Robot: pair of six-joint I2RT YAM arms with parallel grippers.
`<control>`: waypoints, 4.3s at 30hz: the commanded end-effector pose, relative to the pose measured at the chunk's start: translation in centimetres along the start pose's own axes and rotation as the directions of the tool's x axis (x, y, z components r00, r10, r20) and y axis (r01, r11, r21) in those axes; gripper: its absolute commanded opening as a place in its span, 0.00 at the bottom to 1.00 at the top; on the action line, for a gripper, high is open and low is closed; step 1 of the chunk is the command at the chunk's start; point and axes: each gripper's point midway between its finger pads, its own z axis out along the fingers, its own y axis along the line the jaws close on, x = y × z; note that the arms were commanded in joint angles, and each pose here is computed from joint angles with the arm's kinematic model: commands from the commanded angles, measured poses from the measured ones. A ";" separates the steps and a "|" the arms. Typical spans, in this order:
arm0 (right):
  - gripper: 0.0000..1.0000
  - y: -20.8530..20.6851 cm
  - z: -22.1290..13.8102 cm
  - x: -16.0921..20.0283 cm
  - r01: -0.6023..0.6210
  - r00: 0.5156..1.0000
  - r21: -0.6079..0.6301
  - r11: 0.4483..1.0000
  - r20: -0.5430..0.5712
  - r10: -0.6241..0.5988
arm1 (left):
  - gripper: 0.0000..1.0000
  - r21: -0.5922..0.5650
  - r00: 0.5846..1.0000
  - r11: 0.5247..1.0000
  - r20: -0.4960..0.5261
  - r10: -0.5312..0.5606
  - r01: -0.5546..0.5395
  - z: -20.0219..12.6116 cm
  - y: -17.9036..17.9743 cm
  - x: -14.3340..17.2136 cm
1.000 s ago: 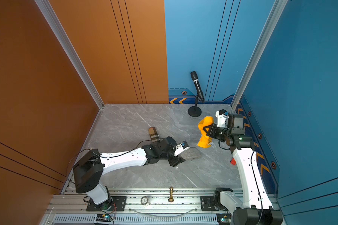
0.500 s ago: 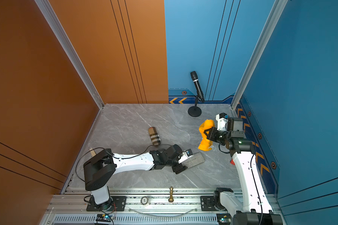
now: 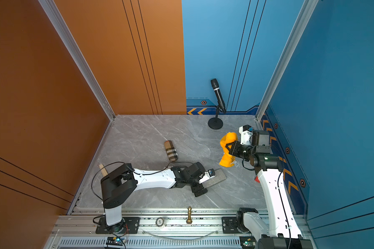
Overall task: Wipe the eyeglass case
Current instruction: Pick up the eyeglass case from the center of the board, then wipe the dirt from the eyeglass case.
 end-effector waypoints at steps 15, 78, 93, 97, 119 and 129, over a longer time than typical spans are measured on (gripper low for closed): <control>0.00 0.4 -0.7 0.2 0.009 1.000 -0.020 1.000 0.008 -0.008 | 0.74 0.080 0.997 0.996 -0.068 -0.037 0.043 1.8 -0.3 1.2; 0.00 16.7 -6.9 0.0 0.400 0.901 -0.477 0.783 0.361 -0.241 | 0.43 0.964 0.427 0.246 0.183 -0.886 0.097 -29.8 7.5 -19.0; 0.00 14.4 -3.8 -8.6 0.384 0.886 -0.406 0.829 0.414 -0.207 | 0.41 0.984 0.509 0.170 0.120 -0.852 0.053 -30.5 1.8 -18.4; 0.00 14.6 -2.9 -6.1 0.374 0.906 -0.455 0.808 0.366 -0.213 | 0.42 0.976 0.517 0.204 0.134 -0.845 0.080 -30.2 1.7 -18.2; 0.00 14.4 -1.4 -9.8 0.300 0.932 -0.559 0.773 0.345 -0.113 | 0.39 0.974 0.533 0.179 0.080 -0.842 0.136 -29.8 1.0 -17.3; 0.00 12.4 -3.1 0.3 0.369 0.925 -0.436 0.820 0.261 -0.277 | 0.36 0.959 0.481 0.207 0.091 -0.872 0.195 -28.9 3.3 -16.9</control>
